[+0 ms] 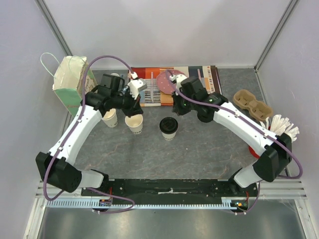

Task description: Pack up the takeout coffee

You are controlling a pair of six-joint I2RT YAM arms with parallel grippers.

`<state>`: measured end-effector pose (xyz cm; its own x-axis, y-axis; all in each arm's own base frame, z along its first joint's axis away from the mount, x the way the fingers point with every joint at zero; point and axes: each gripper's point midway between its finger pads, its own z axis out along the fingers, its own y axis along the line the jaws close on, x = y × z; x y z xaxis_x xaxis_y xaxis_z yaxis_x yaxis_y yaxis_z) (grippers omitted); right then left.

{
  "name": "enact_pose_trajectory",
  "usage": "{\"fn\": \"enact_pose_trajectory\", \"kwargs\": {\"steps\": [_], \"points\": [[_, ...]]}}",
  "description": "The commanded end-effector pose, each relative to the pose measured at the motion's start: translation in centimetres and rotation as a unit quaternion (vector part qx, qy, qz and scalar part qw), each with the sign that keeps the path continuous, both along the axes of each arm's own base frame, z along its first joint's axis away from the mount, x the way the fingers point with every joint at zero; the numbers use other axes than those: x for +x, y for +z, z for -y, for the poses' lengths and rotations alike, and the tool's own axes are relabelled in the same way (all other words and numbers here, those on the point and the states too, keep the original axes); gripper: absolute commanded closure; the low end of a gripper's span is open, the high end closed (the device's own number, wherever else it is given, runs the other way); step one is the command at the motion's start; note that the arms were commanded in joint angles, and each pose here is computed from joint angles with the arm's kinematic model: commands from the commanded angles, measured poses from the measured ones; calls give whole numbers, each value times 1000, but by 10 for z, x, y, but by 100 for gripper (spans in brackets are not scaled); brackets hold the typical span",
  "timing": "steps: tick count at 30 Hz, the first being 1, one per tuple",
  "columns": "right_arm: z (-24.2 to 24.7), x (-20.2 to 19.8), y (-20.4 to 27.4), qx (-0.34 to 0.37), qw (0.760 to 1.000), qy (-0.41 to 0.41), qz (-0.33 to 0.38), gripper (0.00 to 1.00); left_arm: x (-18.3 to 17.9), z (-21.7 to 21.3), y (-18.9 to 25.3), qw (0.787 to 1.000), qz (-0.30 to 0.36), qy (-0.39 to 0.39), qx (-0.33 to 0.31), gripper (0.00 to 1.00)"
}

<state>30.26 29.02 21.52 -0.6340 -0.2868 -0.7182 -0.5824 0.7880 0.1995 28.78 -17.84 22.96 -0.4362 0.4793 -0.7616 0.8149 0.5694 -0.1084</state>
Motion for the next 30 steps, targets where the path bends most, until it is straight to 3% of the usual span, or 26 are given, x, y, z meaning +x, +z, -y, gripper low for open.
{"fn": "enact_pose_trajectory", "kwargs": {"steps": [1, 14, 25, 30], "points": [[3, 0, -8, 41, 999, -27, -18, 100, -21, 69, 12, 991, -42, -98, -84, 98], [-1, 3, 10, 75, 997, -20, -7, 100, -6, 121, -2, 984, -56, -118, -121, 98], [18, -27, -110, 71, 989, -46, -121, 100, 4, 127, -102, 982, -150, -80, -78, 98], [19, -23, -95, 80, 991, -51, -99, 100, -5, 121, -102, 982, -149, -83, -75, 98]]}}
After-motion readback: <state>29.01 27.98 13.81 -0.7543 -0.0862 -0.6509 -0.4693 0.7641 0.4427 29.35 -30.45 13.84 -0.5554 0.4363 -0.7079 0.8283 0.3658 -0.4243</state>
